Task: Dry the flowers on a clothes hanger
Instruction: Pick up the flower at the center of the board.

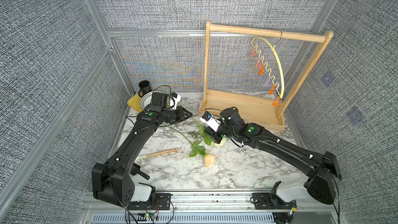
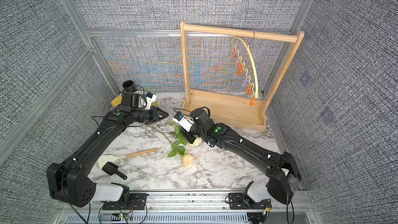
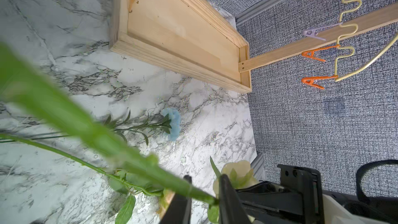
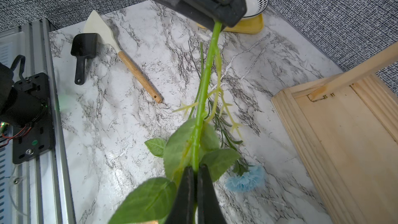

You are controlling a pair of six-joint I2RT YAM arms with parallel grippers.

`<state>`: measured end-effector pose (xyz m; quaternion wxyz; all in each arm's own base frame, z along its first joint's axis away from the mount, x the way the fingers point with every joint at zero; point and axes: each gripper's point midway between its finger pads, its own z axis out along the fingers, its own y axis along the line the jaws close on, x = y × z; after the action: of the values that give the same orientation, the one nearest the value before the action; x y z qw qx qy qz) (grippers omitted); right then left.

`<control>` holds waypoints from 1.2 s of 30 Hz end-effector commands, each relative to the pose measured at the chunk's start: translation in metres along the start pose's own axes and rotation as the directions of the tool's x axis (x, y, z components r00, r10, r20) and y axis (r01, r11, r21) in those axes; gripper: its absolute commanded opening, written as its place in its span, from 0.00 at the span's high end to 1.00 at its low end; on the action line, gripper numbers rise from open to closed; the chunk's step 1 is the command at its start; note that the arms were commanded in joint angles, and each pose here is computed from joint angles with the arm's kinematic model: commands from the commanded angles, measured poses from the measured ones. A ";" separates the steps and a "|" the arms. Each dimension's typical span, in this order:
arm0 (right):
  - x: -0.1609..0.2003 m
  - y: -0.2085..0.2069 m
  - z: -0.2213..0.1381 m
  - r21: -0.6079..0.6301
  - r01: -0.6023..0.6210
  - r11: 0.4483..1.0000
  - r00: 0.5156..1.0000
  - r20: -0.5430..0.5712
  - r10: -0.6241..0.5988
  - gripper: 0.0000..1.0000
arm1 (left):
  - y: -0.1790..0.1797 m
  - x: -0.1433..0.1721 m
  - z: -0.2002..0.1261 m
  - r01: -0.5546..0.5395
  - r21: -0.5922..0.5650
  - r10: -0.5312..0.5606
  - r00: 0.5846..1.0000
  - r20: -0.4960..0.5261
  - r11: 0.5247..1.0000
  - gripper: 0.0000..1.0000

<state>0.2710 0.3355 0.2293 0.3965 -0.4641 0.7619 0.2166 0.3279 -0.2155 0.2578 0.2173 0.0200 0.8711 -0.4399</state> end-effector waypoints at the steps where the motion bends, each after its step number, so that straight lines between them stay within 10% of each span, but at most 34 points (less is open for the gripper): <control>1: -0.006 -0.002 0.000 0.011 -0.003 1.000 1.000 0.025 0.003 0.98 | -0.008 -0.008 -0.004 -0.049 0.009 0.049 0.998 0.035 0.999 0.83; 5: -0.007 -0.002 -0.002 0.015 -0.004 1.000 0.999 0.035 0.003 0.98 | -0.008 -0.009 -0.006 -0.063 0.006 0.063 0.997 0.045 0.998 0.98; 22: -0.027 -0.028 -0.113 0.221 -0.078 0.972 0.916 0.400 -0.017 0.54 | -0.050 0.001 -0.002 -0.400 0.111 0.403 0.915 0.001 0.910 0.98; 29: -0.020 -0.096 -0.225 0.272 -0.437 0.857 0.717 0.681 0.150 0.35 | -0.068 0.004 0.016 -0.513 0.108 0.514 0.857 0.020 0.851 0.98; 36: 0.034 -0.176 -0.288 0.458 -0.686 0.565 0.662 0.715 0.224 0.34 | -0.092 -0.001 0.040 -0.549 0.153 0.548 0.835 0.048 0.822 0.98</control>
<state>0.2963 0.0575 0.3872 0.6949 -0.0278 0.7029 0.1492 0.3124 -0.2935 0.2938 0.3011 0.2738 0.8085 -0.4250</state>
